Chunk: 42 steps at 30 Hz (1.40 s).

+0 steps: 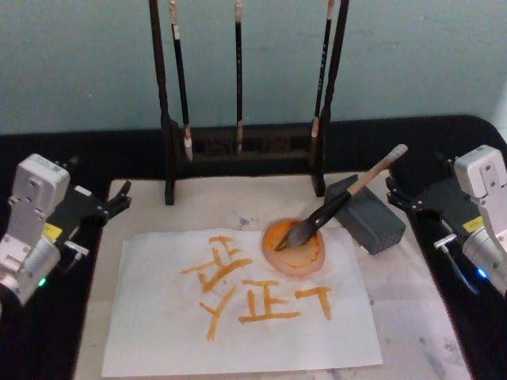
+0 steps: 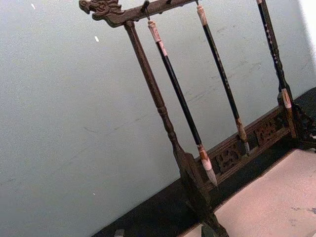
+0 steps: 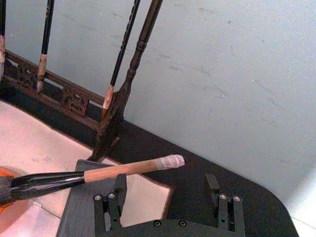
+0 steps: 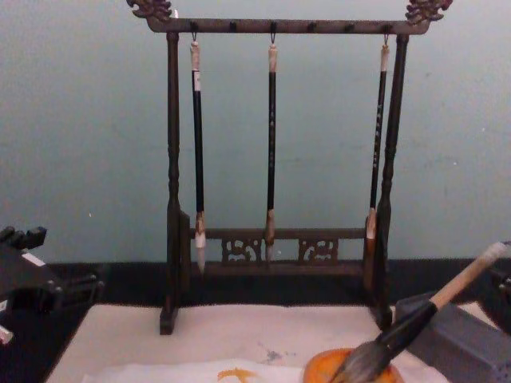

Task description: Pick up the brush from the inkstone, write on the paper, then place the brush back to its original position.

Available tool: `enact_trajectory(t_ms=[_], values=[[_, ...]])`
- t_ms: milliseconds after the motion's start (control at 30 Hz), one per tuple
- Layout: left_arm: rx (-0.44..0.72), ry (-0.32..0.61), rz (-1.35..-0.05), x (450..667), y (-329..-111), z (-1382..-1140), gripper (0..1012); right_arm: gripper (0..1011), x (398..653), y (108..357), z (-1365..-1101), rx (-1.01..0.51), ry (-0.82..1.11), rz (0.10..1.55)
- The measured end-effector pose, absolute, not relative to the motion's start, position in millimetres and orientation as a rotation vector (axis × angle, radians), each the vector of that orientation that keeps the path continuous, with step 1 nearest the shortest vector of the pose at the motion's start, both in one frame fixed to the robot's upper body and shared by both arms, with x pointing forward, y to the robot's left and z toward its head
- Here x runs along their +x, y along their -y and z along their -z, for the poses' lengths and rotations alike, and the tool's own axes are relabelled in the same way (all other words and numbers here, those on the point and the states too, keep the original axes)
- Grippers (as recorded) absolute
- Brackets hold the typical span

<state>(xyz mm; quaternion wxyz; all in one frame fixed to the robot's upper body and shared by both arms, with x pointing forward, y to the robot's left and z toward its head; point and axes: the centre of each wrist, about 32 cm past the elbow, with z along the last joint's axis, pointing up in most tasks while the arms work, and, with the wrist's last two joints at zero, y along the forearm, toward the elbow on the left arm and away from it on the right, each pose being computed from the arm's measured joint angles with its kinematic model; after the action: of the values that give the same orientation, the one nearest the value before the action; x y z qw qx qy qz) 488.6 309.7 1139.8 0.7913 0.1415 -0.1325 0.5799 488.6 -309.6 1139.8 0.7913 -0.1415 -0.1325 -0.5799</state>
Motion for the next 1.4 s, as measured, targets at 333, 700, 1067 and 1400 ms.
enact_trajectory(t_ms=[333, 700, 1067, 1400], values=[[0.304, 0.285, -1.248, 488.6, -309.7, -1139.8, 1010, 1000, 488.6, 309.7, -1139.8, -0.304, 0.285, 1.248], [0.304, 0.285, -1.248, 488.6, -309.7, -1139.8, 1010, 1000, 488.6, 309.6, -1139.8, -0.305, 0.285, 1.248], [0.304, 0.285, -1.248, 488.6, -309.7, -1139.8, 1010, 1000, 488.6, 309.7, -1139.8, -0.305, 0.285, 1.248], [0.304, 0.285, -1.248, 488.6, -309.7, -1139.8, 1010, 1000, 488.8, 309.7, -1140.0, -0.303, 0.284, 1.249]])
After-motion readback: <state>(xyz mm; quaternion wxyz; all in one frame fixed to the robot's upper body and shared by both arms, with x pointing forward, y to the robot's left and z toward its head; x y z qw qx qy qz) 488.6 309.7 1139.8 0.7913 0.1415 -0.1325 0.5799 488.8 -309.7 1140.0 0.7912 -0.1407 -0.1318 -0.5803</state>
